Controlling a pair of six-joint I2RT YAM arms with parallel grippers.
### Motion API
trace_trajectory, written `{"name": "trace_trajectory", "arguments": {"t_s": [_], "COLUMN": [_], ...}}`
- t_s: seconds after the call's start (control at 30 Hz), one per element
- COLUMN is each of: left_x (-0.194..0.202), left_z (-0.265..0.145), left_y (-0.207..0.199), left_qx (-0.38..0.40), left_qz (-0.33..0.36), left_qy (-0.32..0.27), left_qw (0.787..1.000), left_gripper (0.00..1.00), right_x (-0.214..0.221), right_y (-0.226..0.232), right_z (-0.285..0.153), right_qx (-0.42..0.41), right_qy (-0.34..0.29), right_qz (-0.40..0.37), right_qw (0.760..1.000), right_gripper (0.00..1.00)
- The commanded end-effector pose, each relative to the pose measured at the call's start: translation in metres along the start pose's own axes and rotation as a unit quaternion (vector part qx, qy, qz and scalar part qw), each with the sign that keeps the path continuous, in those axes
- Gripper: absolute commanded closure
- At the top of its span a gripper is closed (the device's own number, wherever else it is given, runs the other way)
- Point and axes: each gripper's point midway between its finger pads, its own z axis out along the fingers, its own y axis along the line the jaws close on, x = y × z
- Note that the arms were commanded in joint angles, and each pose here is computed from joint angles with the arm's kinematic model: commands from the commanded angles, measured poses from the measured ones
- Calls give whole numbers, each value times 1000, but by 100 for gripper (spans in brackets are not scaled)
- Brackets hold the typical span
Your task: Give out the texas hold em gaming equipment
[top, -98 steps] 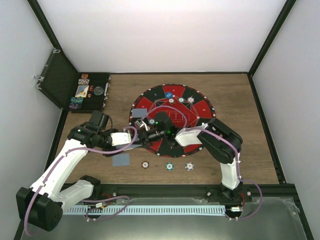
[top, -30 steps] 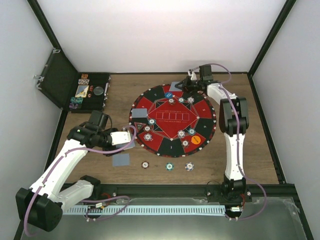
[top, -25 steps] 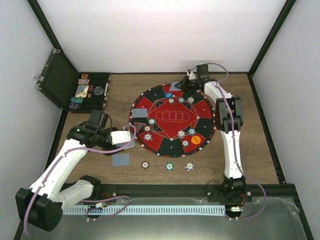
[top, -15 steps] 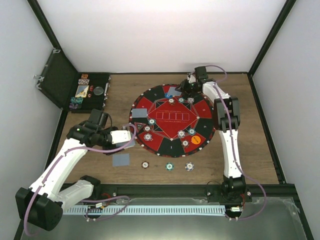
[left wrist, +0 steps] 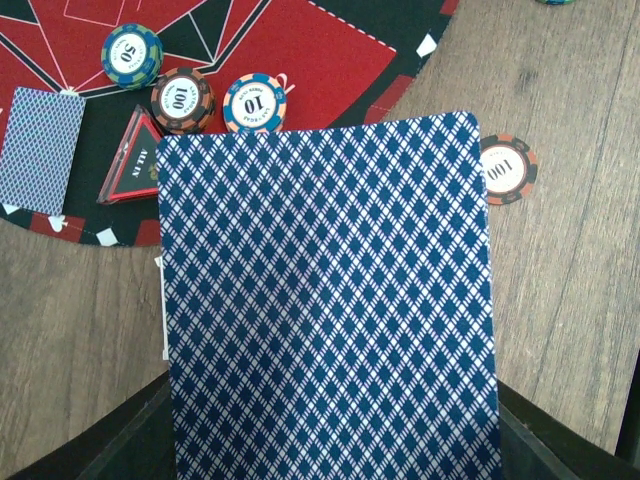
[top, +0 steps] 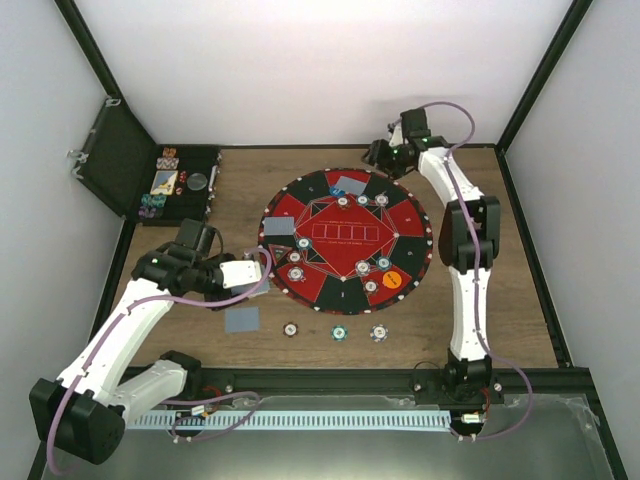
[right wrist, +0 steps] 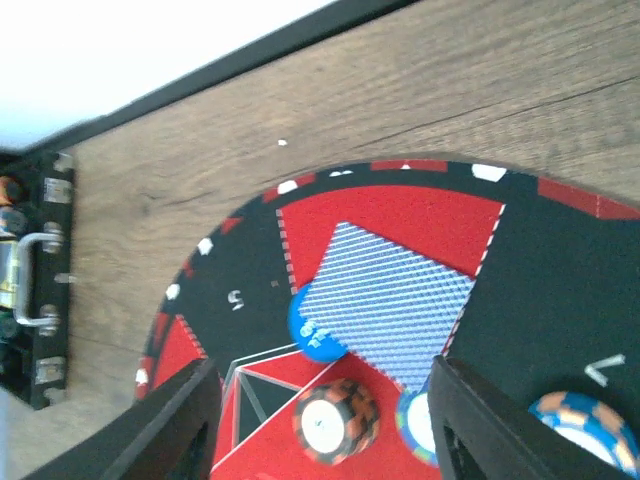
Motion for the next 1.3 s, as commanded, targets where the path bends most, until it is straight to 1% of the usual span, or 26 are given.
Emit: {"name": "trace_trajectory", "arguments": {"t_s": [0.0, 0.1, 0.17, 0.3, 0.37, 0.43, 0.53, 0.63, 0.8, 0.93, 1.27], "left_x": [-5, -8, -9, -10, -10, -10, -10, -9, -8, -9, -10], "left_z": [-4, -6, -7, -7, -7, -7, -7, -7, -7, -8, -8], "left_y": [2, 3, 2, 1, 0, 1, 1, 0, -1, -2, -4], "left_qx": [-5, -9, -7, -5, -4, -6, -6, -6, -8, -8, -6], "left_qz": [-2, -3, -2, -5, -5, -5, -4, -2, 0, 1, 3], "left_qy": [-10, -15, -19, -23, -24, -25, -24, -23, -21, -24, -30], "left_qw": [1000, 1000, 1000, 1000, 1000, 1000, 1000, 1000, 1000, 1000, 1000], "left_gripper": [93, 93, 93, 93, 93, 93, 93, 94, 93, 93, 93], "right_x": [-1, 21, 49, 136, 180, 224, 277, 324, 363, 382, 392], "right_y": [26, 63, 85, 130, 148, 163, 183, 196, 212, 223, 247], "right_z": [-47, -76, -86, -93, -99, -105, -116, -124, -127, -121, -97], "right_qx": [-16, -71, -101, -163, -194, -228, -283, -316, -347, -359, -385], "right_qy": [-17, -24, -11, 49, 77, 109, 144, 179, 217, 240, 269], "right_qz": [-14, -23, -30, -51, -59, -57, -56, -53, -49, -48, -49], "right_qw": [1000, 997, 994, 984, 976, 966, 947, 930, 911, 900, 881], "right_gripper": [38, 34, 29, 19, 16, 15, 14, 13, 13, 15, 18]}}
